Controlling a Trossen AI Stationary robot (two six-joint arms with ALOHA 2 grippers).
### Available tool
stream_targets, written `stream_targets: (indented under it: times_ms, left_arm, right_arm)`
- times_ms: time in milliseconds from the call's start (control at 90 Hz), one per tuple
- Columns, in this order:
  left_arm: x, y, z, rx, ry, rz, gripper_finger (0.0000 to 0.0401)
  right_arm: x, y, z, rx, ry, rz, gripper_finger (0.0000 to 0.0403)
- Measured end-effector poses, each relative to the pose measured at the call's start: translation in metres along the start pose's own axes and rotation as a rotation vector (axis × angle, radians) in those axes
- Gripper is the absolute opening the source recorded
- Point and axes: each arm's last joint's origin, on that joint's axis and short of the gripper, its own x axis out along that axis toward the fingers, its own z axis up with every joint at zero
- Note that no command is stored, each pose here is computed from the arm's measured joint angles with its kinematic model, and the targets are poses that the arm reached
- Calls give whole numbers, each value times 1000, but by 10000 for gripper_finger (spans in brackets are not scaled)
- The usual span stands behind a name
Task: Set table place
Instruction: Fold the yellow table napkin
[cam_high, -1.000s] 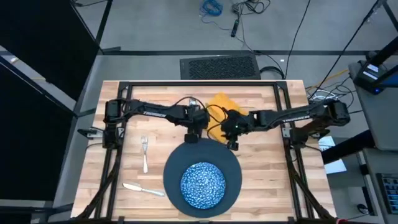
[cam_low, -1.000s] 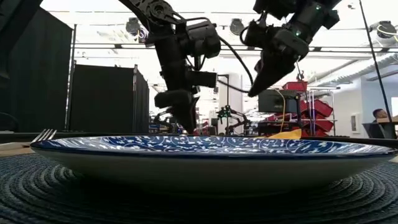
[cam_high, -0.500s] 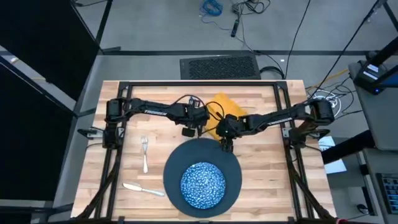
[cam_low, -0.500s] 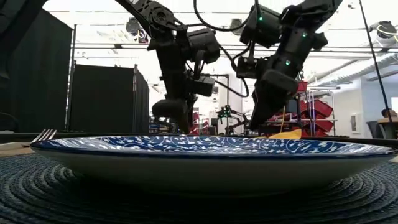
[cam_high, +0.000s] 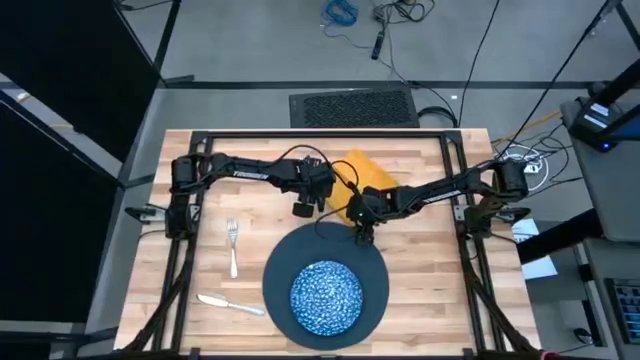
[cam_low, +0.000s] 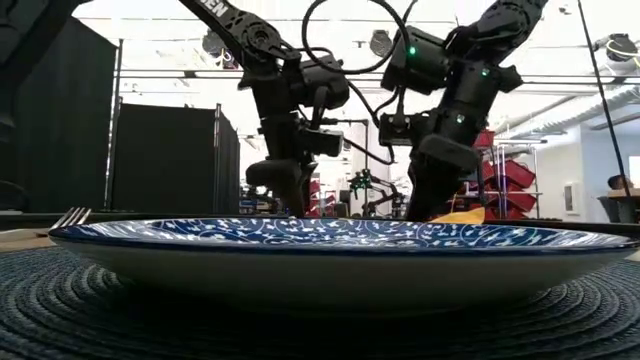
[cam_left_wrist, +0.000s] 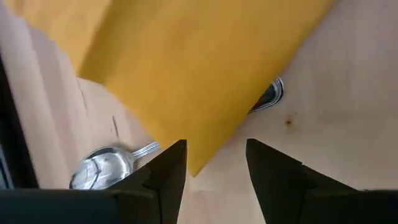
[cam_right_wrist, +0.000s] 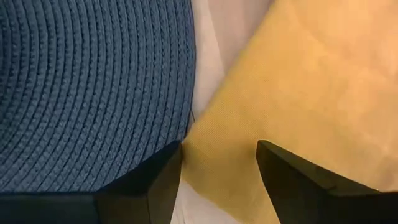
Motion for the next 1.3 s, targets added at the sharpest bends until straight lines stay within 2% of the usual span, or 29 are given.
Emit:
stream_targets:
  times_ms: [244, 522, 711, 922, 1044, 1300]
  left_arm:
    - [14, 9, -10, -27, 27, -38, 153]
    - [27, 11, -10, -19, 23, -38, 153]
    - [26, 6, -7, -2, 31, -26, 134]
    - [27, 2, -6, -17, 52, -4, 57]
    - [27, 1, -4, -28, 47, 7, 8]
    - [9, 2, 1, -61, 41, 119, 1]
  right_arm:
    - [0, 0, 0, 7, -3, 4, 201]
    - [0, 1, 0, 6, 2, 4, 195]
    - [0, 0, -3, 4, 27, 0, 127]
    - [0, 0, -4, -6, 42, -4, 15]
    - [0, 0, -4, -6, 43, -6, 9]
    - [-3, 0, -4, -10, 43, -10, 2]
